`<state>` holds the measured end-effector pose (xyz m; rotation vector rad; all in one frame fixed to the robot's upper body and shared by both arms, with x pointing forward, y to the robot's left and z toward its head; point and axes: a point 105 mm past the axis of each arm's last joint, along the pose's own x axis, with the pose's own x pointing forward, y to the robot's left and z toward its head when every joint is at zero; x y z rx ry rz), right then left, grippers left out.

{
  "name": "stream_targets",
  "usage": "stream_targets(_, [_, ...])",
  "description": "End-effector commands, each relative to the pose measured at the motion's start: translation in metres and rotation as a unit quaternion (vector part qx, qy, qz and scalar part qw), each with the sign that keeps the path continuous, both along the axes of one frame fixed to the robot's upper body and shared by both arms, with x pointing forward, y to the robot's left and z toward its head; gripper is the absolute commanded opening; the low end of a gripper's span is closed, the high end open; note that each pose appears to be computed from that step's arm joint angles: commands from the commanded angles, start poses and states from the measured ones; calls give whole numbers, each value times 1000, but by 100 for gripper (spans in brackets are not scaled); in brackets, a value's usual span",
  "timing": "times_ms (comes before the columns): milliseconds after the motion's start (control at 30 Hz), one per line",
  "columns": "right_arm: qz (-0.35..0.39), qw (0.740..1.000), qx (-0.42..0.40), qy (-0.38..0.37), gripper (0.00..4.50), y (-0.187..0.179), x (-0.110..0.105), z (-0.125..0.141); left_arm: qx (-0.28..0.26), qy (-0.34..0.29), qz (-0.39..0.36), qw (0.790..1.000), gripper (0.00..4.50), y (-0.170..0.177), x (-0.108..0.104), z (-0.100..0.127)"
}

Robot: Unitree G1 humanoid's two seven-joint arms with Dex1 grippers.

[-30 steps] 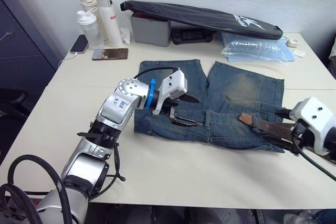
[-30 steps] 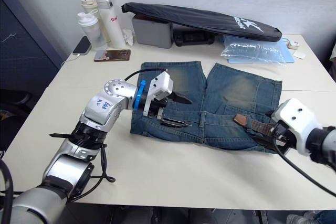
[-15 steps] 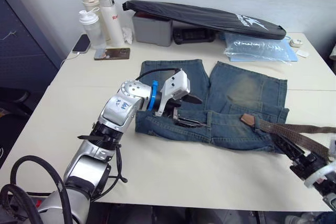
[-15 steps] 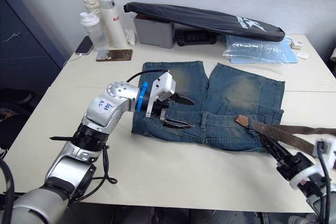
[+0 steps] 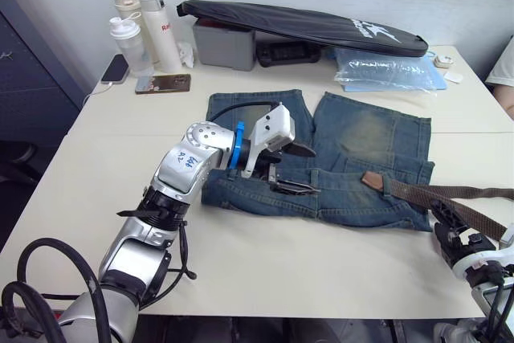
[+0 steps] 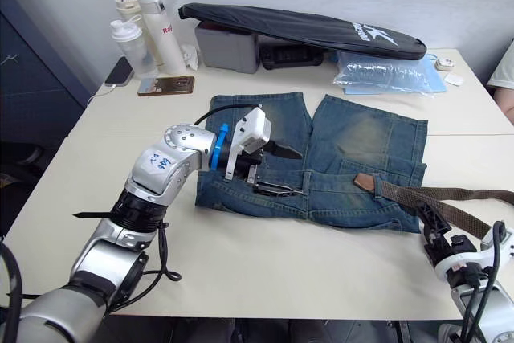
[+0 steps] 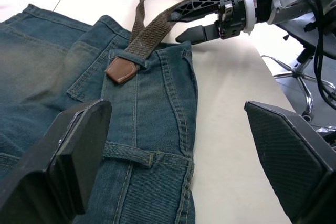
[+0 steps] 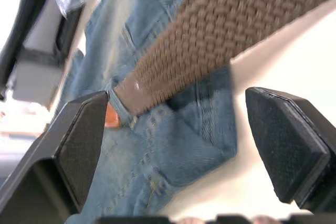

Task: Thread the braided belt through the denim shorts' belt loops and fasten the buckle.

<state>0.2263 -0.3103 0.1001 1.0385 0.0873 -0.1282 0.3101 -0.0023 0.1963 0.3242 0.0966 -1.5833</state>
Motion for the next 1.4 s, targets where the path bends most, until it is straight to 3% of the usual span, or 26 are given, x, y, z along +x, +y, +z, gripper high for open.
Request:
stream_targets(33, [-11, 1000, 6, -28, 442, -3, 5, 7, -13, -24, -1, 1000, 450, 2, -3, 13])
stream_targets(333, [-40, 996, 31, -69, 442, -9, 18, 8, -11, -25, 2, 1000, 450, 5, -3, 14])
stream_targets(433, [-49, 994, 31, -91, 365, -11, 19, 13, -9, -25, 4, 1000, 450, 6, -3, 14])
stream_targets(600, [-42, 992, 34, -117, 115, -3, 15, 20, -7, -25, 6, 1000, 450, 7, -3, 14])
stream_targets(700, [-35, 992, 28, -118, 6, 1, 14, 19, -7, -25, 5, 1000, 450, 7, -3, 13])
stream_targets(933, [33, 991, -49, -116, 6, 36, 35, 26, -8, -27, 2, 1000, 450, 5, -3, 14])
stream_targets(1400, [54, 980, -188, -17, 6, 22, 67, 0, -7, -25, 8, 1000, 450, 6, -4, 13])
